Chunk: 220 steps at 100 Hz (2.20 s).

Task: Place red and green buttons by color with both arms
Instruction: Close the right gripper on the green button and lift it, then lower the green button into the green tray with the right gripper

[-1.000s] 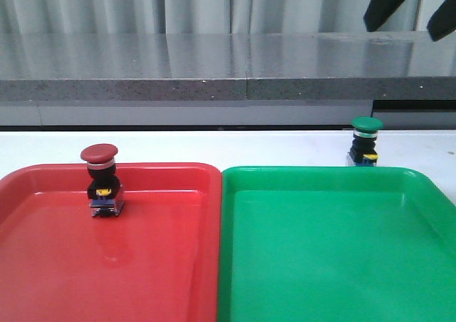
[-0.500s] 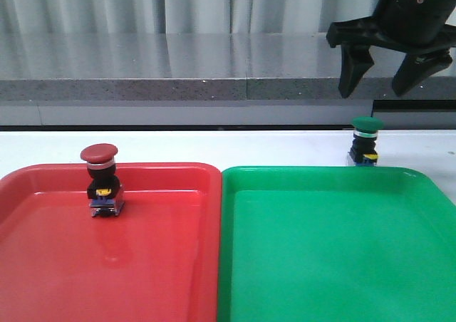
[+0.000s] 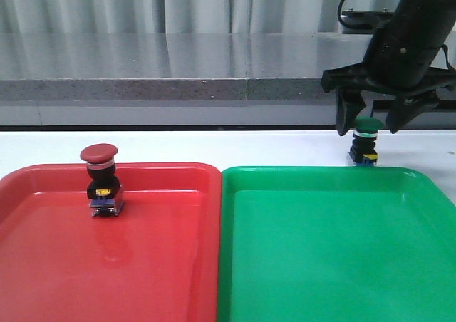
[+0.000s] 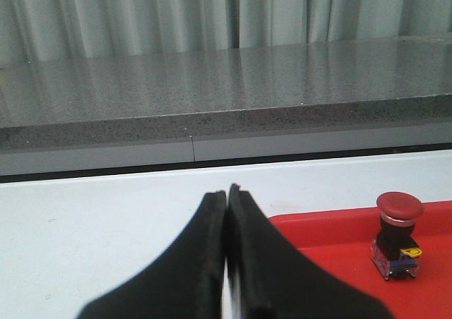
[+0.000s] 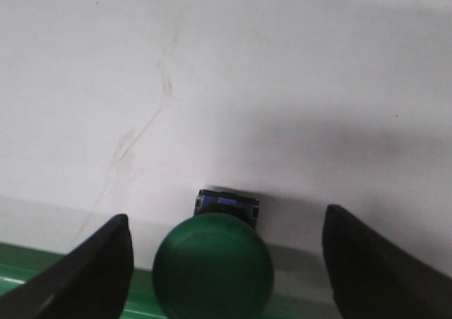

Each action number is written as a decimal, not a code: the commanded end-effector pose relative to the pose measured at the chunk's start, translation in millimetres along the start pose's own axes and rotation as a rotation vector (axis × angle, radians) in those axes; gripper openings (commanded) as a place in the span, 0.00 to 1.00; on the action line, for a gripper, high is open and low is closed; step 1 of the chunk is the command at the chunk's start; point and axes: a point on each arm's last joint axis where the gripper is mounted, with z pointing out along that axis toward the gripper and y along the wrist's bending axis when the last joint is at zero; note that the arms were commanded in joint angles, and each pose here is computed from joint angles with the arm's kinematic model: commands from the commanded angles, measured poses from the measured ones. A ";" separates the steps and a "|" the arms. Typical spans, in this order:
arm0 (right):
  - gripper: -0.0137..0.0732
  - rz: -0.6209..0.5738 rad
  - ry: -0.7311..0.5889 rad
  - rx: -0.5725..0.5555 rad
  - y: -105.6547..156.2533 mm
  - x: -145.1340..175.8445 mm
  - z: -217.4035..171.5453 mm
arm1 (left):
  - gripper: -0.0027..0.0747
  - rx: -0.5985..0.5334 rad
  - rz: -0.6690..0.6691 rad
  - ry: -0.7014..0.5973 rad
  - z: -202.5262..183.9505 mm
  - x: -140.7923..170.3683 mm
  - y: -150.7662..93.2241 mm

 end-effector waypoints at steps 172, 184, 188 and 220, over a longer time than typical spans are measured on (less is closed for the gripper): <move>0.41 -0.006 -0.098 -0.094 59.3 59.4 -76.7 | 0.01 0.003 -0.015 -0.070 -0.7 4.8 -0.9; 0.41 -0.007 -0.096 -0.095 59.2 62.0 -71.3 | 0.01 0.003 -0.015 -0.070 -0.7 4.8 -0.9; 0.41 -0.007 -0.087 -0.093 59.3 63.0 -67.7 | 0.01 0.003 -0.015 -0.070 -0.7 4.8 -0.9; 0.44 -0.007 -0.031 -0.078 60.0 67.6 -50.3 | 0.01 0.003 -0.015 -0.070 -0.7 4.8 -0.9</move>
